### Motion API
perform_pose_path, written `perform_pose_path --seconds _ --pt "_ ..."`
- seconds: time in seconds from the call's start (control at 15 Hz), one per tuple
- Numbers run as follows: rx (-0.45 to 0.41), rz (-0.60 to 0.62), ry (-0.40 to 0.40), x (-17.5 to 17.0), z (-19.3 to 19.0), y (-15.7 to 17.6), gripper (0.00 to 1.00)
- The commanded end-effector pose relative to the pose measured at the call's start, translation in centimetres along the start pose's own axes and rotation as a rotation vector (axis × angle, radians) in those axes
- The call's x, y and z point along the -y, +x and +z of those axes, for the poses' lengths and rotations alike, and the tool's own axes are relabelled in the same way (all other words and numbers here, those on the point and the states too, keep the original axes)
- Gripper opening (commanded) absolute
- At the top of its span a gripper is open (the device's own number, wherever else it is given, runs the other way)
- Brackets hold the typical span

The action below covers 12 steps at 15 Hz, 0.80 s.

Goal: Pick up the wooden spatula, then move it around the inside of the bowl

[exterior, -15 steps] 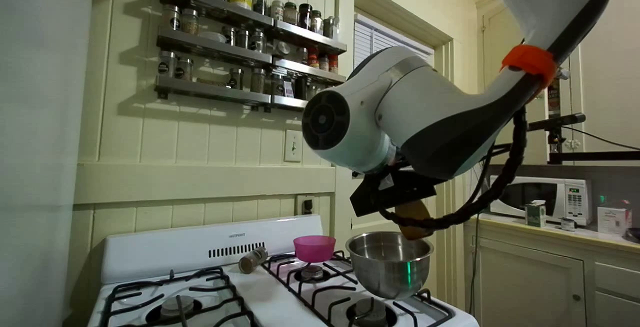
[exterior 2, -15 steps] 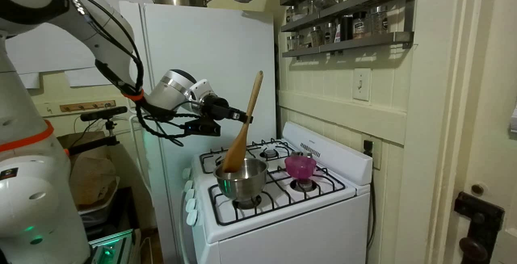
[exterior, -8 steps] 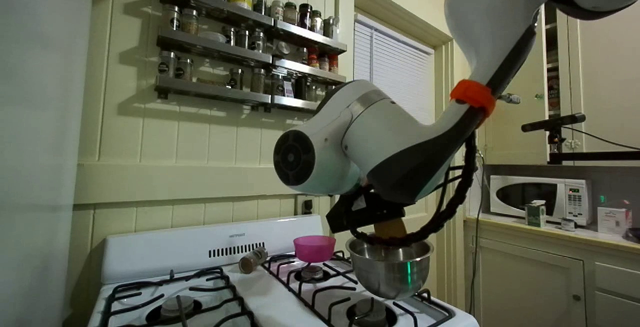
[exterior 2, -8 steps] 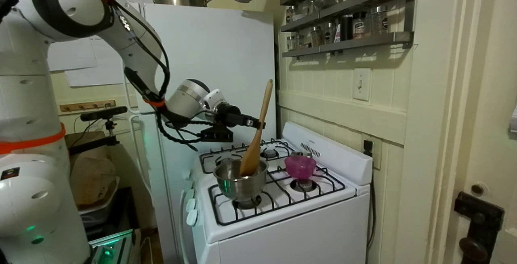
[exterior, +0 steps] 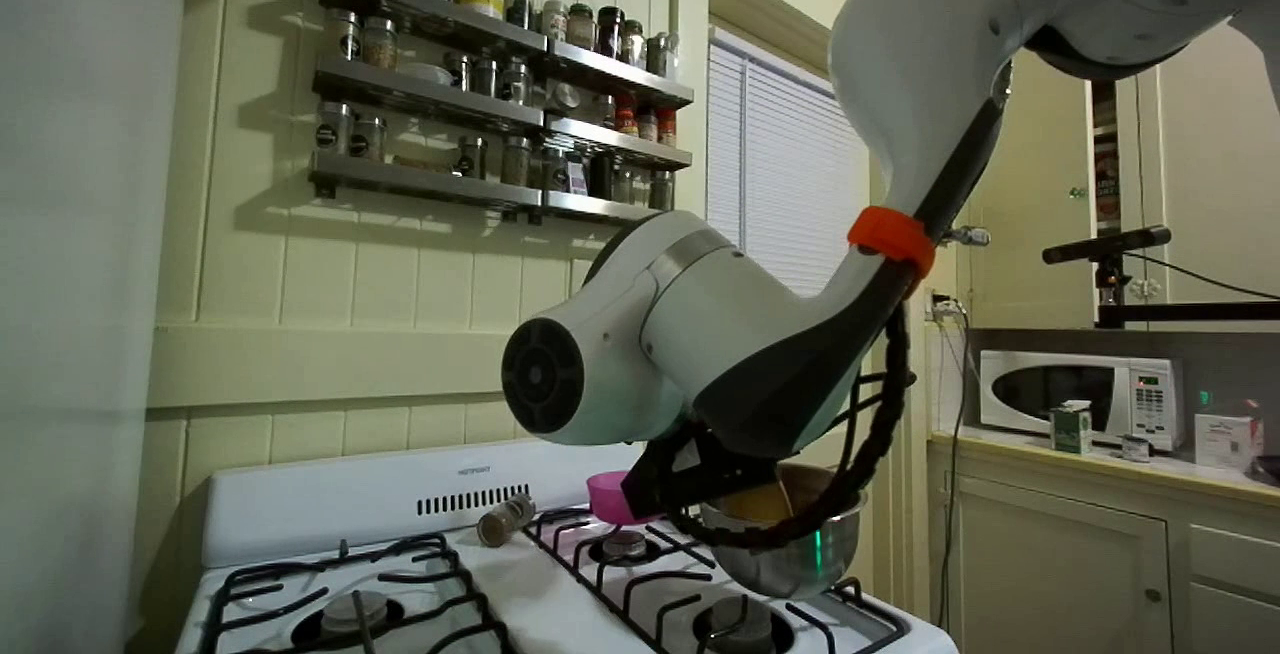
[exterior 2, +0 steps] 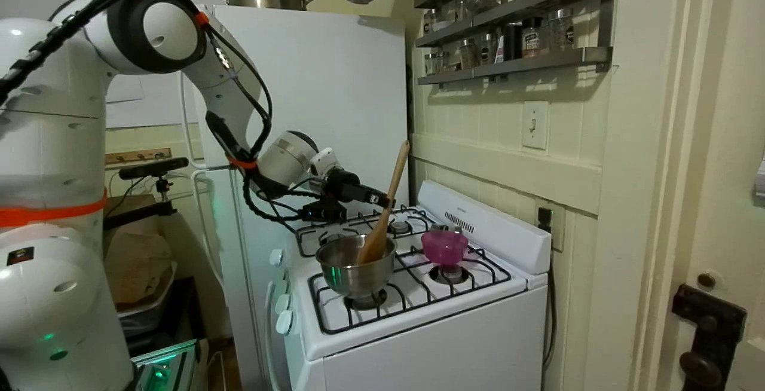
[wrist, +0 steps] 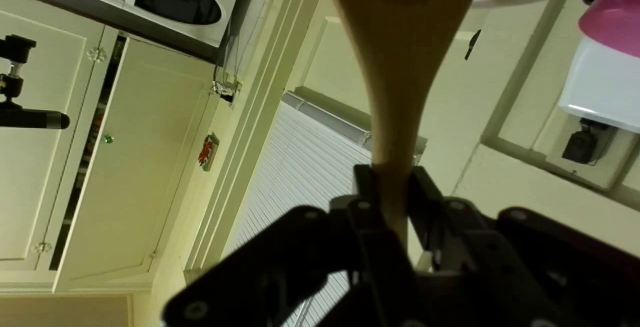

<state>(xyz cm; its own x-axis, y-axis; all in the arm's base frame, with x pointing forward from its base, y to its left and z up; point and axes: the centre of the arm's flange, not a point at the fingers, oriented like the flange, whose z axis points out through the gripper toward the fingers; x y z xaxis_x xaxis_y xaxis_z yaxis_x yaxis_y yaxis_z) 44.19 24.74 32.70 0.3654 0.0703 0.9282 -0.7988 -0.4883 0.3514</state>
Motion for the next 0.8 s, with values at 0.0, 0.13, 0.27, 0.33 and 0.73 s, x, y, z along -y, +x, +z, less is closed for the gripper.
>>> perform_pose_path --seconds 0.0,0.13,0.27,0.33,0.73 --pt "-0.011 0.017 0.046 1.8 -1.6 -0.1 0.05" --pt "-0.001 0.014 0.084 2.1 -2.6 -0.1 0.05" --pt "0.024 0.001 0.121 2.0 -3.6 0.0 0.05" --pt "0.038 -0.007 0.146 1.9 -4.0 0.0 0.05" --pt "0.109 -0.091 0.212 0.0 -5.2 0.5 0.05"
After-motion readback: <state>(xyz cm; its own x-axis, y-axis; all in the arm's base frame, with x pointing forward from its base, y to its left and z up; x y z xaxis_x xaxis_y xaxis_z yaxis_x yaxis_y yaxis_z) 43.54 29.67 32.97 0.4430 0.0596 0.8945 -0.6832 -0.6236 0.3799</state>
